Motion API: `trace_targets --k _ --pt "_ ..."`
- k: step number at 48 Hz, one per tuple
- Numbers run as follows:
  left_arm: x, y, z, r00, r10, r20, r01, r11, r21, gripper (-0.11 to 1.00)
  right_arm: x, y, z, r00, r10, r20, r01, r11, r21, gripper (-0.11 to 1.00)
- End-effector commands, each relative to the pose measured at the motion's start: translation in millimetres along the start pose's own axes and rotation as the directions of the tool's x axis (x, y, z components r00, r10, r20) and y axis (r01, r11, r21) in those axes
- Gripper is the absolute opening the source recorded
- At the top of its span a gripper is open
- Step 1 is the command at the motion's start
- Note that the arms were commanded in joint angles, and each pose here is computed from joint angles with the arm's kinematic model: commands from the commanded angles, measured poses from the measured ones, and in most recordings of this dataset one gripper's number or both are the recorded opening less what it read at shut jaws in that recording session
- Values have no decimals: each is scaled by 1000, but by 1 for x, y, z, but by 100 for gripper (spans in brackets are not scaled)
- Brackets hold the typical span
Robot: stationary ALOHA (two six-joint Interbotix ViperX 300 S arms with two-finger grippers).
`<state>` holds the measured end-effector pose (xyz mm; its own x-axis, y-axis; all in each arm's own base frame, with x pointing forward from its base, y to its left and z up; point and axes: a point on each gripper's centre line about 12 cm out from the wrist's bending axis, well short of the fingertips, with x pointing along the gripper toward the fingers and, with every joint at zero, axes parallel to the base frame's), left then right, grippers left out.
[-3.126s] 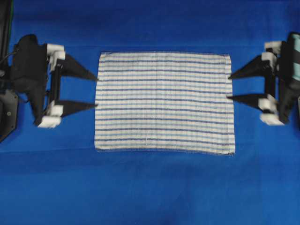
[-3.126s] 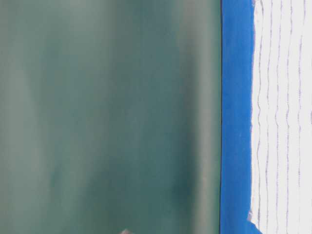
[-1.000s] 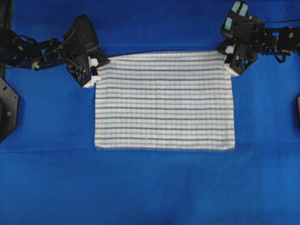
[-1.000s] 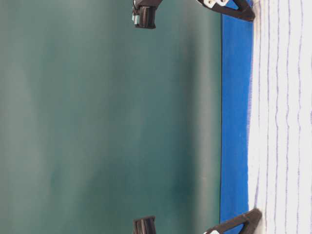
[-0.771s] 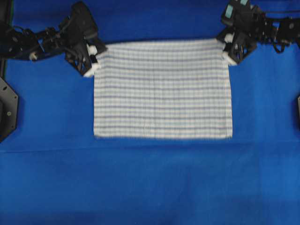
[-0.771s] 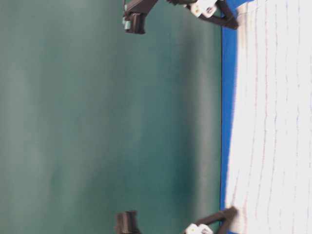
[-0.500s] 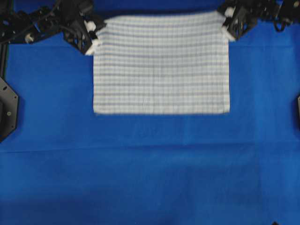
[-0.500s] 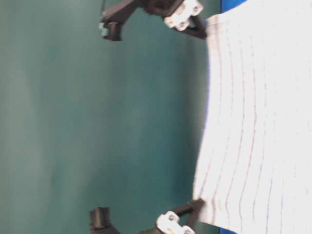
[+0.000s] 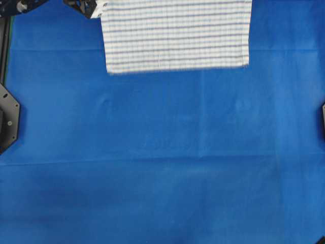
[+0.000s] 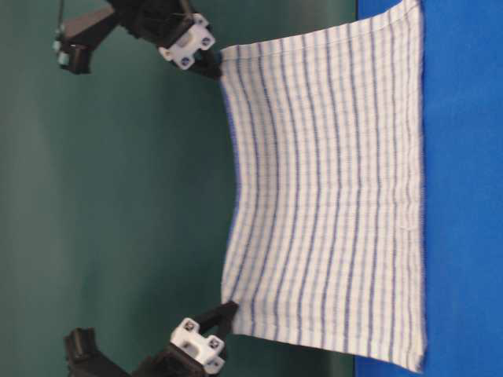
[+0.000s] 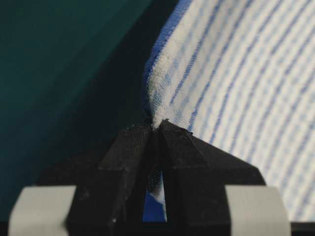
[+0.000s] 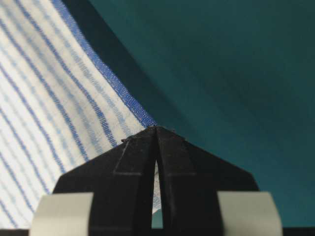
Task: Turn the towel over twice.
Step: 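Lift the held top edge up and away from the table, then swing the towel over and lay it flat, grippers at bottom edge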
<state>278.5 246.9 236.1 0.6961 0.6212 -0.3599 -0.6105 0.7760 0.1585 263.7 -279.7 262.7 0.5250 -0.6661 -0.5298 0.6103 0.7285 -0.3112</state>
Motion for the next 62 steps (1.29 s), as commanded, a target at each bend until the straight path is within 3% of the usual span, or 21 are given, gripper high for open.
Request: trace_targets --k 1,12,22,29,35,43,49,57,62 --pt "-9 5 28 998 10 62 -10 1000 2 4 -19 -12 23 997 -31 70 31 999 9 0" --pt "-40 1 60 993 -7 118 3 1000 27 4 -62 -12 43 988 -45 148 44 999 9 0" --pt "-67 -21 65 984 -68 162 59 996 60 4 -95 6 43 986 -9 168 12 1000 -16 0" --pt "-84 -38 59 978 -122 172 110 991 78 4 -115 32 34 987 59 147 -54 998 -38 0" --pt "-103 -61 52 964 -203 171 186 977 107 4 -137 60 24 982 147 119 -139 988 -73 0" --pt "-126 -92 39 940 -322 113 310 944 114 4 -162 99 8 954 288 86 -279 955 -105 0" --pt "-135 -113 23 916 -400 44 391 911 132 4 -171 127 -11 923 382 41 -376 920 -107 0" --pt "-143 -145 -2 867 -497 -38 495 851 177 4 -179 162 -40 874 485 -37 -486 868 -97 0" --pt "-148 -168 -20 825 -556 -101 564 799 207 4 -184 181 -56 842 532 -84 -538 839 -82 0"
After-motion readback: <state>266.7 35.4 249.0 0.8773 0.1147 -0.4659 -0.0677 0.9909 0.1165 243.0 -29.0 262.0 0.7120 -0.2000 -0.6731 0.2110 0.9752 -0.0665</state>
